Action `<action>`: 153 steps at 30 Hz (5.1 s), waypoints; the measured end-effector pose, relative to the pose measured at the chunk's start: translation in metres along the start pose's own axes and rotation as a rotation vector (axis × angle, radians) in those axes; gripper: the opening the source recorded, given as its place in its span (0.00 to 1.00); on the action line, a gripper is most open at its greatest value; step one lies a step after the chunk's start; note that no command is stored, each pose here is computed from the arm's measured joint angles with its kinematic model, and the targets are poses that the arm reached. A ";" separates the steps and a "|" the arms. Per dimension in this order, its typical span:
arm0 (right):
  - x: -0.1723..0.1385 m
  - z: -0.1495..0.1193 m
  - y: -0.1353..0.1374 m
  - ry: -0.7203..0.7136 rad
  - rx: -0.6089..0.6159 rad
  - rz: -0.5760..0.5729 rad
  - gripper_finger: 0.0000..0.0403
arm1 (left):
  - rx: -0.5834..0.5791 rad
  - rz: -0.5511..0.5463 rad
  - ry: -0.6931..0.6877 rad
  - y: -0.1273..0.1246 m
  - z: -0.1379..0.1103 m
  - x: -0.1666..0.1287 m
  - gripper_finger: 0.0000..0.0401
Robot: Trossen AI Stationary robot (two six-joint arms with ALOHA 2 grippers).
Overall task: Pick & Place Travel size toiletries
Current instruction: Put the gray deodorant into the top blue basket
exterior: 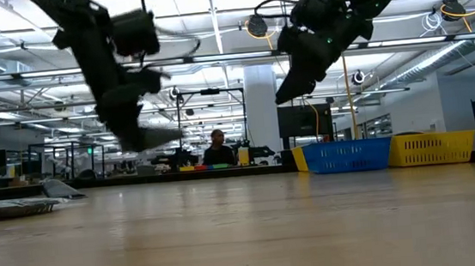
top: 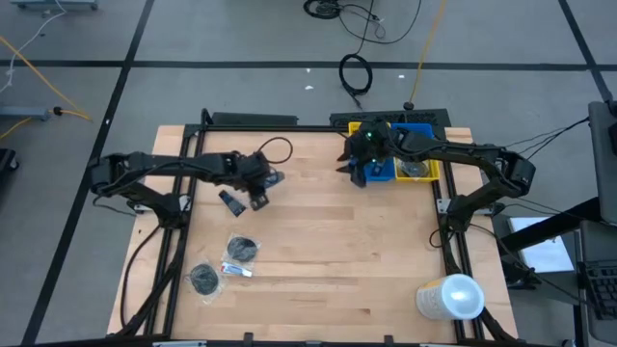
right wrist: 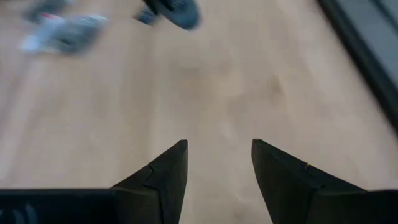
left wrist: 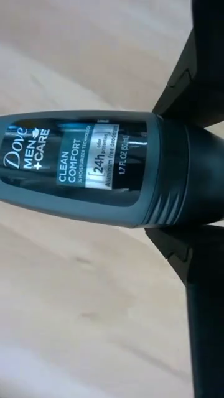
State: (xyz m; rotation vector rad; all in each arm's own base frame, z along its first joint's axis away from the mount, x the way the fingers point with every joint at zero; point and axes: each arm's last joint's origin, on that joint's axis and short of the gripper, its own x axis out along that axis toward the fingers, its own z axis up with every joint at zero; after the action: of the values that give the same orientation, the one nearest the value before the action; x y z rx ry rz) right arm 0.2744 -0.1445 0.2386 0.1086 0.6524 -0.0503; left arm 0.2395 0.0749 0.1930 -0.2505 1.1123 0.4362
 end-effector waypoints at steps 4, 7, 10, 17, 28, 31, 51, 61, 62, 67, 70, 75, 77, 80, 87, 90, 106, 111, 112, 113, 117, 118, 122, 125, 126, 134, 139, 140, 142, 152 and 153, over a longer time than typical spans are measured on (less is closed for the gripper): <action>0.000 0.005 0.004 -0.070 -0.017 0.147 0.43 | 0.077 -0.044 -0.172 -0.019 0.023 -0.014 0.46; -0.001 0.009 0.006 -0.121 -0.034 0.234 0.43 | 0.118 -0.087 -0.303 -0.030 0.039 -0.025 0.46; -0.002 0.012 0.007 -0.163 -0.039 0.310 0.43 | 0.157 -0.115 -0.405 -0.040 0.049 -0.034 0.46; 0.000 0.022 0.020 -0.246 -0.105 0.419 0.43 | 0.197 -0.154 -0.564 -0.053 0.060 -0.043 0.46; 0.002 0.042 0.046 -0.406 -0.257 0.503 0.48 | 0.245 -0.198 -0.699 -0.068 0.065 -0.053 0.46; 0.001 0.046 0.049 -0.444 -0.268 0.505 0.51 | 0.247 -0.213 -0.735 -0.072 0.066 -0.056 0.46; 0.004 0.071 0.104 -0.665 -0.401 0.304 0.65 | 0.250 -0.288 -0.959 -0.085 0.077 -0.075 0.46; 0.005 0.072 0.110 -0.672 -0.389 0.226 0.57 | 0.255 -0.274 -0.991 -0.084 0.079 -0.077 0.46; 0.005 0.072 0.110 -0.672 -0.390 0.227 0.56 | 0.255 -0.275 -0.991 -0.084 0.079 -0.077 0.46; 0.005 0.072 0.111 -0.673 -0.394 0.240 0.51 | 0.263 -0.268 -0.993 -0.084 0.079 -0.077 0.46; 0.005 0.072 0.111 -0.670 -0.387 0.246 0.51 | 0.260 -0.268 -0.992 -0.084 0.079 -0.077 0.46; 0.005 0.071 0.111 -0.664 -0.378 0.254 0.51 | 0.246 -0.272 -0.987 -0.084 0.079 -0.076 0.47; 0.005 0.071 0.111 -0.658 -0.364 0.265 0.51 | 0.251 -0.269 -0.987 -0.084 0.079 -0.076 0.56; 0.006 0.070 0.112 -0.644 -0.359 0.274 0.51 | 0.236 -0.267 -0.974 -0.084 0.078 -0.075 0.75; 0.008 0.067 0.111 -0.616 -0.344 0.284 0.51 | 0.204 -0.268 -0.939 -0.083 0.077 -0.073 0.94; 0.009 0.066 0.110 -0.597 -0.339 0.285 0.51 | 0.206 -0.269 -0.924 -0.083 0.076 -0.072 0.95; 0.008 0.052 0.110 -0.414 -0.278 0.300 0.51 | 0.247 -0.201 -0.824 -0.098 0.062 -0.068 0.88; -0.011 0.048 0.109 -0.348 -0.278 0.257 0.51 | 0.241 -0.159 -0.802 -0.097 0.060 -0.066 0.89; -0.017 0.046 0.108 -0.322 -0.269 0.227 0.51 | 0.240 -0.152 -0.799 -0.097 0.060 -0.066 0.88; -0.021 0.045 0.106 -0.300 -0.261 0.187 0.51 | 0.236 -0.146 -0.792 -0.097 0.059 -0.065 0.88; -0.043 0.035 0.094 -0.187 -0.198 0.004 0.51 | 0.224 -0.138 -0.772 -0.097 0.058 -0.064 0.87; -0.049 0.034 0.090 -0.172 -0.180 -0.050 0.51 | 0.216 -0.141 -0.767 -0.097 0.057 -0.064 0.87; -0.073 0.021 0.073 -0.061 -0.099 -0.263 0.51 | 0.210 -0.153 -0.764 -0.100 0.056 -0.064 0.86; -0.090 0.011 0.058 0.020 -0.046 -0.425 0.51 | 0.214 -0.159 -0.767 -0.102 0.055 -0.065 0.86; -0.095 0.009 0.052 0.032 -0.028 -0.477 0.51 | 0.215 -0.160 -0.767 -0.102 0.055 -0.065 0.86; -0.118 -0.011 0.005 0.158 0.138 -0.722 0.51 | 0.197 -0.167 -0.767 -0.102 0.055 -0.065 0.86; -0.123 -0.026 -0.027 0.248 0.233 -0.814 0.51 | 0.189 -0.171 -0.766 -0.102 0.055 -0.065 0.86; -0.124 -0.029 -0.033 0.262 0.250 -0.829 0.51 | 0.189 -0.171 -0.766 -0.102 0.055 -0.065 0.86; -0.124 -0.036 -0.045 0.301 0.282 -0.851 0.51 | 0.189 -0.171 -0.766 -0.102 0.055 -0.065 0.86; -0.109 -0.063 -0.086 0.486 0.351 -0.931 0.51 | 0.191 -0.172 -0.764 -0.102 0.055 -0.064 0.86; -0.107 -0.065 -0.088 0.504 0.352 -0.939 0.51 | 0.191 -0.172 -0.764 -0.102 0.055 -0.064 0.86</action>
State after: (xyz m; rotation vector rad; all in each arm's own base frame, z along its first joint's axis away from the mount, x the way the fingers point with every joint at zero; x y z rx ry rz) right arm 0.1429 -0.2227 0.2452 0.1470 1.1496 -1.0732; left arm 0.3068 -0.0070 0.2726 0.0007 0.3728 0.2323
